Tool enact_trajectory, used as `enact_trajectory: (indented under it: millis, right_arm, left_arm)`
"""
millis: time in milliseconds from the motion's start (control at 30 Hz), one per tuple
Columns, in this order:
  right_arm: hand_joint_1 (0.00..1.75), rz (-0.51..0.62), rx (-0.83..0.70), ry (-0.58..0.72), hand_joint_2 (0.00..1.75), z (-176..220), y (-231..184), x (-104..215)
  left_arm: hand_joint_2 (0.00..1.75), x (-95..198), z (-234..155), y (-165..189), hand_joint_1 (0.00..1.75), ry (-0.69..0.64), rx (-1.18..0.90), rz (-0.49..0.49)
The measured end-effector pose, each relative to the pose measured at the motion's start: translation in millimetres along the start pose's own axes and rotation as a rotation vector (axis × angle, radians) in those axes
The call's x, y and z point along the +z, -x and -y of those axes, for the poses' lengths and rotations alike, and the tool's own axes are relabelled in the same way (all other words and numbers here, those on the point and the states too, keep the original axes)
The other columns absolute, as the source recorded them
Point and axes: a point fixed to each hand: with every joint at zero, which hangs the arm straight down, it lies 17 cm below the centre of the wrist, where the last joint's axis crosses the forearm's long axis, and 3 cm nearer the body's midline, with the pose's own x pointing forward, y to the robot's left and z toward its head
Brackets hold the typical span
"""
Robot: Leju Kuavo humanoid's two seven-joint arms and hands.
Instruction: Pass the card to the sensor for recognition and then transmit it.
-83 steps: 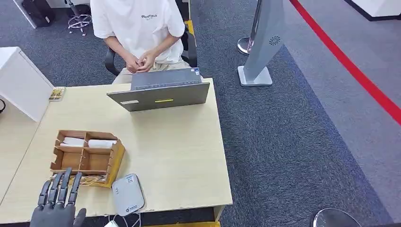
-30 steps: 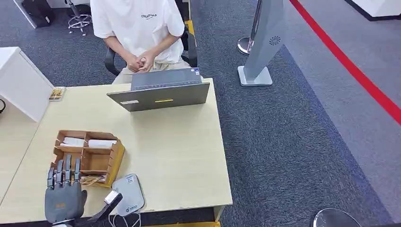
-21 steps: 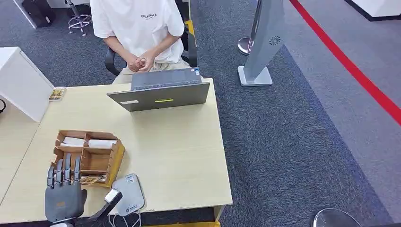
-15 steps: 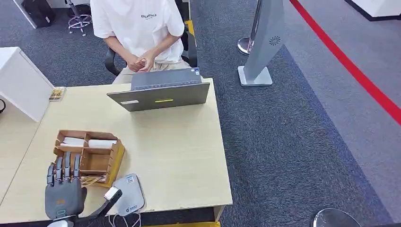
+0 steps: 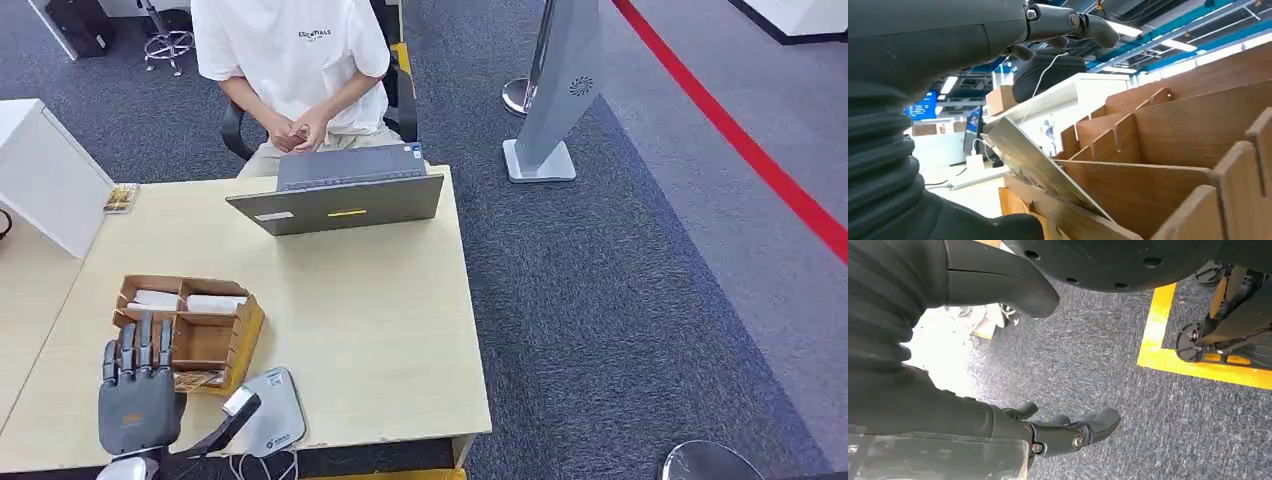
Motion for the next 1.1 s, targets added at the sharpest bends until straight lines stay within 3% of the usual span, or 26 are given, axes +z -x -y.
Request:
enact_trajectory:
  millis: [300,833,1100]
  right_arm:
    - [0.0,0.0,0.006,0.001,1.75,0,0,0]
    - [0.0,0.0,0.01,0.003,1.75,1,0,0]
    - [0.0,-0.004,0.003,0.006,1.75,2,1,0]
  left_arm:
    - [1.75,1,2,-4,0.0,0.006,0.002,0.012]
    - [1.75,4,0,-51,0.0,0.004,0.04,0.116]
    - [1.75,3,-3,-54,0.0,-0.004,0.04,0.122]
